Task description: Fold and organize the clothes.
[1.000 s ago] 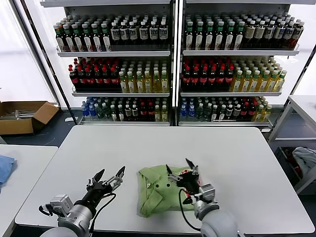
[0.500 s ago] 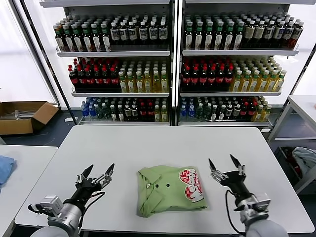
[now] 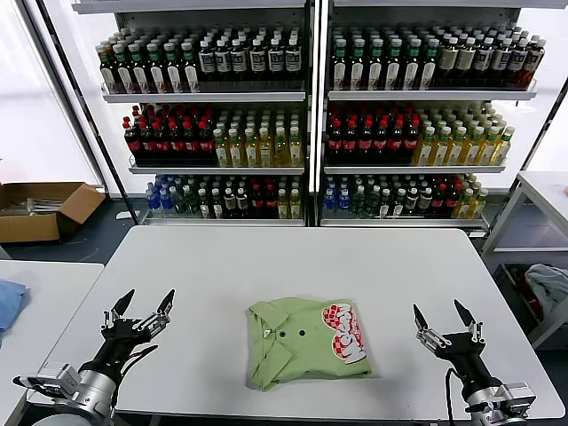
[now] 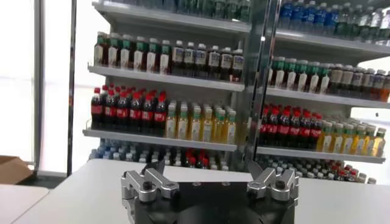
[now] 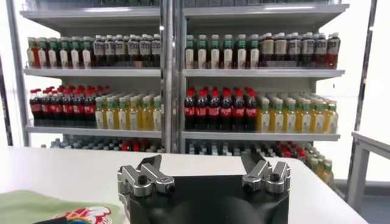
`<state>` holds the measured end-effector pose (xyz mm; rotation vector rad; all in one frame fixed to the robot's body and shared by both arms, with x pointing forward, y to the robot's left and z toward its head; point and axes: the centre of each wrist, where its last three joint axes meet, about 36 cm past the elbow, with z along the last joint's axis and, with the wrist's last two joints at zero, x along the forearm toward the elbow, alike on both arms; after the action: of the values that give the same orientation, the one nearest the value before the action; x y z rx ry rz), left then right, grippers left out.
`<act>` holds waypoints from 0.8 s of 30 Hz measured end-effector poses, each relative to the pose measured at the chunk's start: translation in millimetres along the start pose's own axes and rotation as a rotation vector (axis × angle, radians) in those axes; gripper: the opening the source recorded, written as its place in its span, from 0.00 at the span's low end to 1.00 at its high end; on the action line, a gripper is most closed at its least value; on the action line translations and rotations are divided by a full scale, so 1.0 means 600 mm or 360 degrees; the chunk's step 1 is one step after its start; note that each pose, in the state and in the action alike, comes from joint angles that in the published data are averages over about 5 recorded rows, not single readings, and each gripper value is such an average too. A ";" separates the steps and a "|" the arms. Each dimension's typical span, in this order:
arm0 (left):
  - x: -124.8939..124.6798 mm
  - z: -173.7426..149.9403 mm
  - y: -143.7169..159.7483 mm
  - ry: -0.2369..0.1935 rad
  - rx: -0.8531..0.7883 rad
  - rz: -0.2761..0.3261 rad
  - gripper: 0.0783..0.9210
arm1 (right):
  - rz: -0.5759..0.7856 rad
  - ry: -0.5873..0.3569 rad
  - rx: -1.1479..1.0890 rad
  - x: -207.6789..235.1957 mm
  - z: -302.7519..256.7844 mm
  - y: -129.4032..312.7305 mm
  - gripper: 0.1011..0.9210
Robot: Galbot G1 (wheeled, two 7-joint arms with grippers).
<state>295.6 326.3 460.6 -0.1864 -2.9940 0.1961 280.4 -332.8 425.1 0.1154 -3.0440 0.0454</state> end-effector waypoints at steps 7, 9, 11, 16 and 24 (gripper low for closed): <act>0.011 -0.001 0.013 -0.0040 -0.0058 0.0022 0.88 | 0.0010 0.0002 -0.0004 0.008 0.006 0.004 0.88; 0.013 -0.002 0.019 -0.0052 -0.0075 0.0024 0.88 | 0.0011 0.0000 -0.0004 0.008 0.006 0.002 0.88; 0.014 -0.003 0.024 -0.0062 -0.0091 0.0025 0.88 | 0.0012 0.0000 -0.0002 0.009 0.005 0.001 0.88; 0.015 -0.002 0.036 -0.0071 -0.0129 0.0034 0.88 | 0.0027 0.0002 -0.0007 0.011 0.005 -0.002 0.88; 0.021 -0.004 0.050 -0.0065 -0.0181 0.0050 0.88 | 0.0068 0.0012 -0.0021 0.022 0.012 -0.013 0.88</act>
<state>287.1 357.7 460.4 -0.2441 -3.0465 0.0331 267.0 -342.0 419.5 0.0494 -3.0385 0.0290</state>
